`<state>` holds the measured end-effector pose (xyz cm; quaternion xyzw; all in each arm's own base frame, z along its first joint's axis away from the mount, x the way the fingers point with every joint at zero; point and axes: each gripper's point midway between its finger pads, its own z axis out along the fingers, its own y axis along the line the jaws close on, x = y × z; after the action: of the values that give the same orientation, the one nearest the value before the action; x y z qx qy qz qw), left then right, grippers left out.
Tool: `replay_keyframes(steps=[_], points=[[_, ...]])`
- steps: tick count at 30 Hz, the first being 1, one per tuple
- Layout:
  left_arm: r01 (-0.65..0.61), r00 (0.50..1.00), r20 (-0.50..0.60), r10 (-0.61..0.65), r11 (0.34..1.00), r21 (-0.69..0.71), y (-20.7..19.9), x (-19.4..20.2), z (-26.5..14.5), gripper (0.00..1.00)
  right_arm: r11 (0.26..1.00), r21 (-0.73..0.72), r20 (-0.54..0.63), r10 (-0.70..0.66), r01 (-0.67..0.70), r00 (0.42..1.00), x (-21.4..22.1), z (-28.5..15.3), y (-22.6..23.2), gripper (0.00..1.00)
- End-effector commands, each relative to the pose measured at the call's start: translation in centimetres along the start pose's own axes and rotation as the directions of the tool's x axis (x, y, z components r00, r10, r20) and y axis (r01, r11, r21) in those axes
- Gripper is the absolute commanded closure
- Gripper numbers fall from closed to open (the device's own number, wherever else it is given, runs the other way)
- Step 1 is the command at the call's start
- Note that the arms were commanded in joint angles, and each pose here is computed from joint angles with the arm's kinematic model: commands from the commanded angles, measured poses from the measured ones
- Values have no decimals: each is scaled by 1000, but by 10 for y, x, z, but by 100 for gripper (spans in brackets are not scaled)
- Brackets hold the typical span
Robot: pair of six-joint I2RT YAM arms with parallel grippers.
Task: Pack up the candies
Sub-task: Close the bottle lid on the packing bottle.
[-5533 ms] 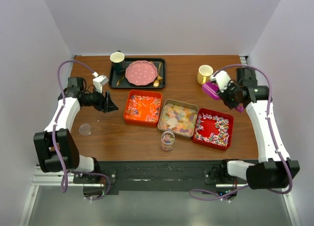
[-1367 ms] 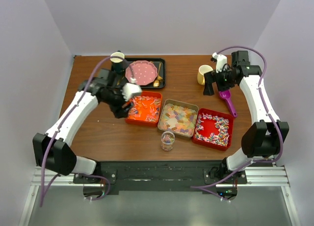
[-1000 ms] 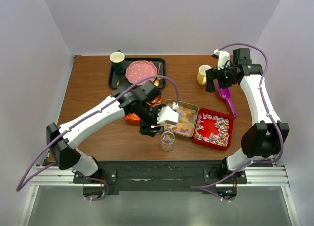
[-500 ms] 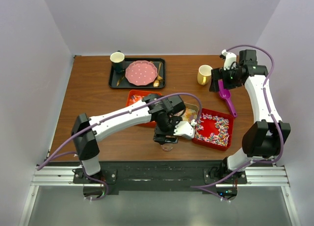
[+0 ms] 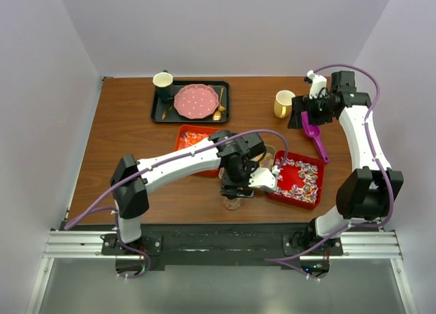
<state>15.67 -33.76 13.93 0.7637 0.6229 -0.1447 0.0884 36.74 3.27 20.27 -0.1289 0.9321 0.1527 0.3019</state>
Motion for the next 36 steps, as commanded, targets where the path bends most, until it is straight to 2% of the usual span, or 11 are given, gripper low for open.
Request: replay_keyframes(steps=[1, 11, 15, 18, 20, 21, 26, 30, 33, 35, 36], points=[[7, 999, 34, -6, 1000, -15, 9, -19, 1, 36, 1000, -28, 53, -11, 13, 999, -5, -13, 13, 2], [7, 1000, 23, -8, 1000, 16, -3, -12, 3, 36, 999, -49, 41, -8, 10, 999, 4, -12, 18, 2], [10, 1000, 11, -11, 1000, 19, -5, -7, 5, 31, 998, -61, 43, 1, 1, 999, 2, -10, 19, 2], [17, 1000, 8, -17, 1000, 20, -6, -7, 8, 25, 998, -64, 42, 4, -1, 999, 1, -9, 19, 2], [28, 1000, 6, -28, 1000, -10, 0, -8, 9, 14, 998, -64, 43, 2, 1, 999, 0, -10, 19, 2], [29, 999, 15, -29, 999, -29, 2, -11, 7, 0, 998, -63, 45, -4, 7, 999, -1, -12, 19, 3], [27, 995, 96, -15, 992, -124, 10, -26, -28, 0, 998, -60, 45, -26, 29, 999, -2, -21, 22, 2], [55, 987, 157, -25, 981, -187, 2, -18, -57, 0, 993, -61, 22, -102, 103, 995, -5, -36, 24, 2], [128, 984, 149, -100, 974, -187, -16, 20, -51, 0, 987, -28, -7, -155, 155, 988, -5, -51, 20, 1], [205, 962, 219, -164, 963, -178, -23, 30, -62, 0, 985, 4, -24, -171, 171, 985, -4, -60, 17, 1], [270, 939, 270, -213, 942, -198, -10, 36, -68, 0, 982, 22, -6, -187, 187, 982, -7, -68, 17, 1]])
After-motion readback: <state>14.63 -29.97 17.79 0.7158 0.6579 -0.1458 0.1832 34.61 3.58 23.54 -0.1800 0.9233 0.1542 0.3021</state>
